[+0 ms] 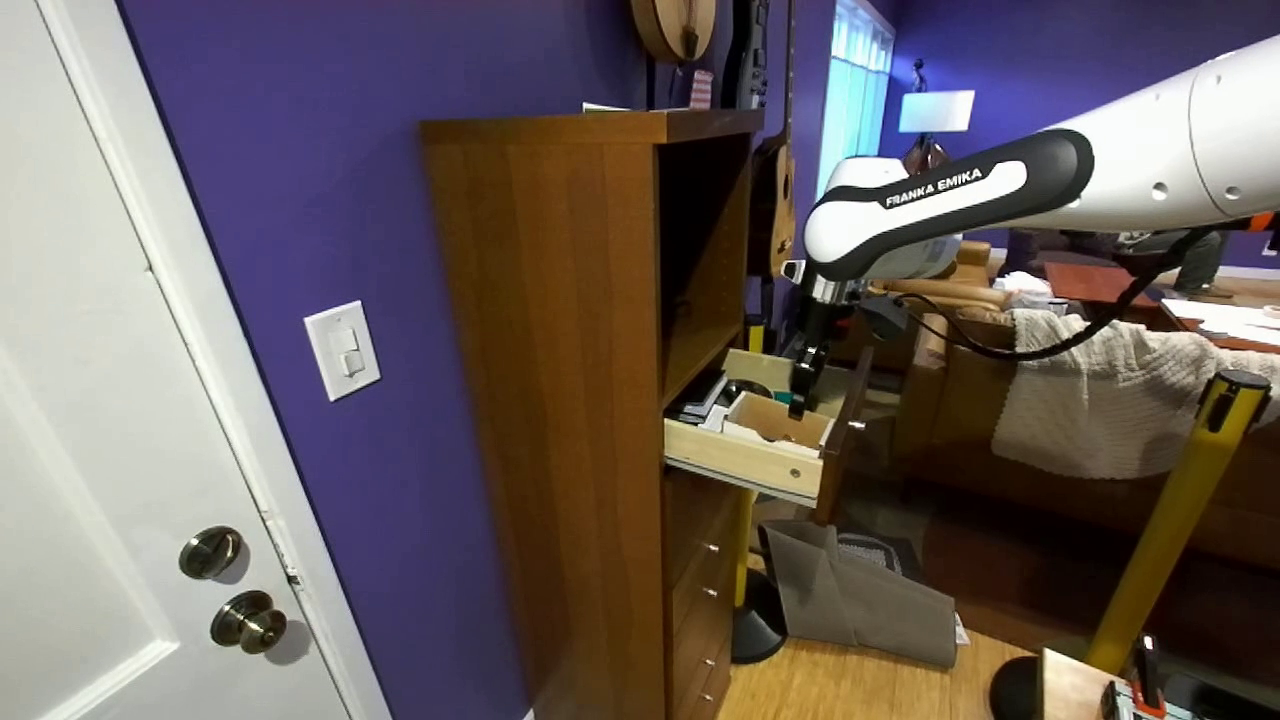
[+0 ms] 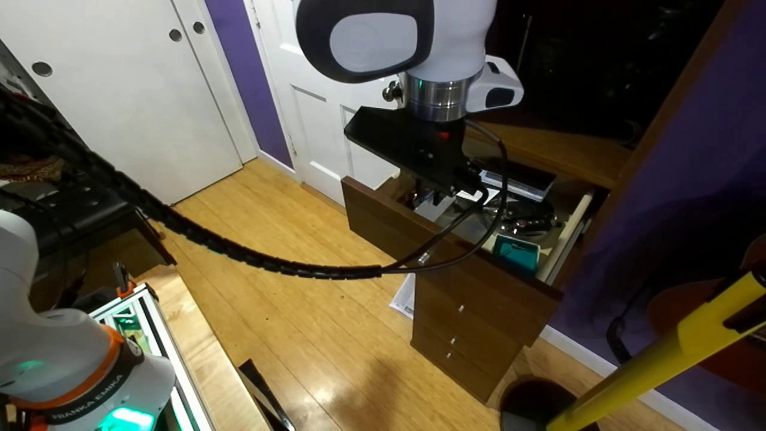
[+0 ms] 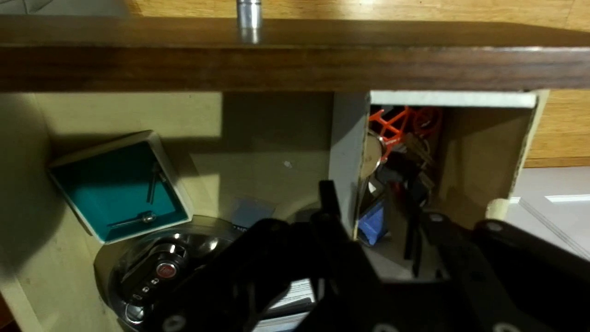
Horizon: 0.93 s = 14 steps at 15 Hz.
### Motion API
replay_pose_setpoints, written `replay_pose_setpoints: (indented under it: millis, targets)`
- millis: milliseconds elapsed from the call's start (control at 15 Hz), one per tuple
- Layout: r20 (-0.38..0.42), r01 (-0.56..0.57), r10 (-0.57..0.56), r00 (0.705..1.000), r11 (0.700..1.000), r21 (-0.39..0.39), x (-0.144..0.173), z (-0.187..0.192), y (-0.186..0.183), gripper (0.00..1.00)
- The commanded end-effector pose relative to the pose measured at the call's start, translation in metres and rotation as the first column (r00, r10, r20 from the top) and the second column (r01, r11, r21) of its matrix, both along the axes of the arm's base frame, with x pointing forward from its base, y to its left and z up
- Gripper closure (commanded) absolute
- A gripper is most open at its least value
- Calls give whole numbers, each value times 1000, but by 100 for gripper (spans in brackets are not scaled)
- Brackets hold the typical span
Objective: Put the small white drawer in the top drawer and then close the drawer
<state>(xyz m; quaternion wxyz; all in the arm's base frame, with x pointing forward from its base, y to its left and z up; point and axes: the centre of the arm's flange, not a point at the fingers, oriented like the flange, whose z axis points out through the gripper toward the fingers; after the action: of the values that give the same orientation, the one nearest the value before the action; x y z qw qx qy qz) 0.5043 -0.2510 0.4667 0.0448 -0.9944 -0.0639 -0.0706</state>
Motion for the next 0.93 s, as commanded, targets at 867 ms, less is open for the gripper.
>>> replay_pose_setpoints:
  millis: [867]
  targets:
    - [-102,126,-125,987,992,-1,-80,86,19,0]
